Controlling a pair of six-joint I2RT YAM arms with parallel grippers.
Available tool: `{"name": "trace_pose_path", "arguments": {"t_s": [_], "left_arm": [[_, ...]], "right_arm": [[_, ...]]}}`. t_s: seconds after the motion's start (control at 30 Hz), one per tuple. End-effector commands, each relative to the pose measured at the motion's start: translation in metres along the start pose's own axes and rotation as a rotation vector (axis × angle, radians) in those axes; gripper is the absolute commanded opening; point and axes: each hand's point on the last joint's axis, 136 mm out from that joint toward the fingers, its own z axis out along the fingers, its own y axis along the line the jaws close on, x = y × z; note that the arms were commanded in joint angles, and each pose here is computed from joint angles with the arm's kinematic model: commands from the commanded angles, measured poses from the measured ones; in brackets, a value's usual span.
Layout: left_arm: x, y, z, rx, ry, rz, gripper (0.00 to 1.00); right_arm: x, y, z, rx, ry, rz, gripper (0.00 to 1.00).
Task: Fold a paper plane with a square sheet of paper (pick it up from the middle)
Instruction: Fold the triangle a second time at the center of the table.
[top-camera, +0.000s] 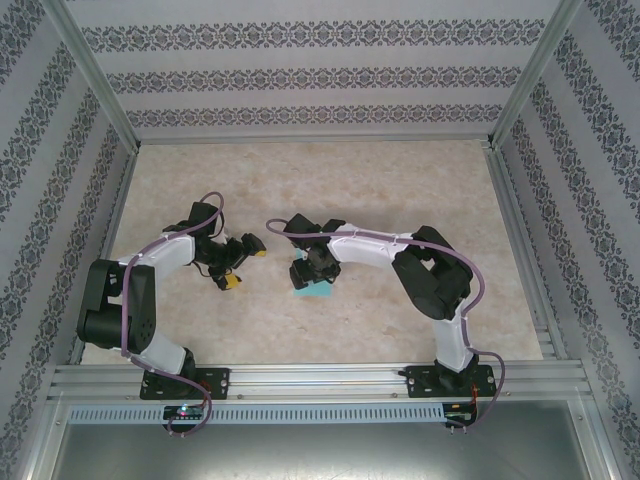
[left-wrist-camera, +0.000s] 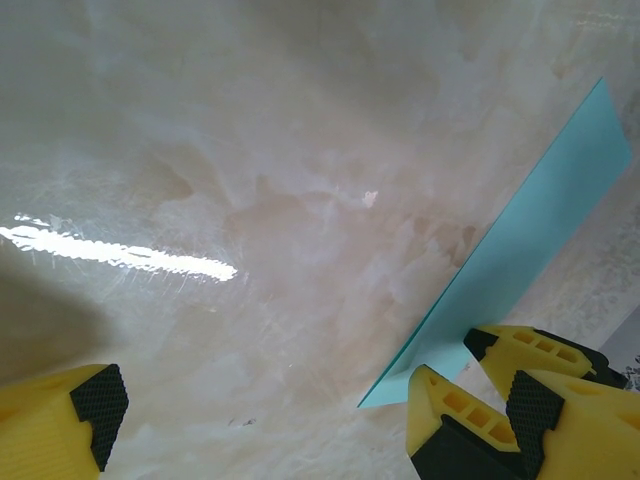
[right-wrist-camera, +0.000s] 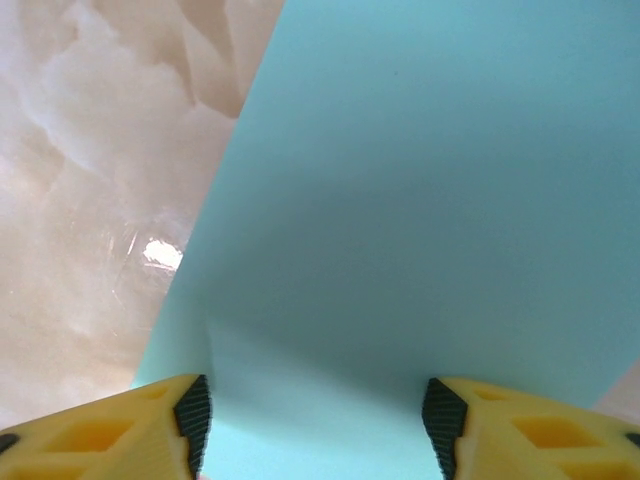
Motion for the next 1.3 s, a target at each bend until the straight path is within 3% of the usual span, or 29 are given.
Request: {"name": "trace_pose_path", "arguments": {"t_s": [0.0,0.07,0.17,0.37,0.53,0.8,1.27], "left_arm": [[0.002,0.001,0.000,0.013,0.013,0.018,1.00],[0.002,0.002,0.000,0.012,0.013,0.017,1.00],[0.002,0.002,0.001,0.012,0.015,0.016,1.00],[0.003,0.003,0.001,0.010,0.018,0.015,1.00],[0.004,0.004,0.002,0.012,0.020,0.016,1.00],[0.006,0.001,0.002,0.030,0.028,0.026,1.00],[0.008,-0.001,0.003,0.042,0.036,0.039,1.00]], "right_arm": [[0.022,-0.016,0.022,0.062,0.079,-0.049,0.77],[0.025,-0.018,0.024,0.101,0.087,-0.084,0.86],[0.030,-0.021,0.030,0.159,0.116,-0.111,0.89],[0.038,-0.030,0.041,0.211,0.159,-0.096,0.77],[0.038,-0.033,0.042,0.171,0.162,-0.056,0.65],[0.034,-0.022,0.040,-0.055,0.139,0.003,0.69],[0.036,-0.034,0.045,-0.037,0.161,-0.018,0.74]]}}
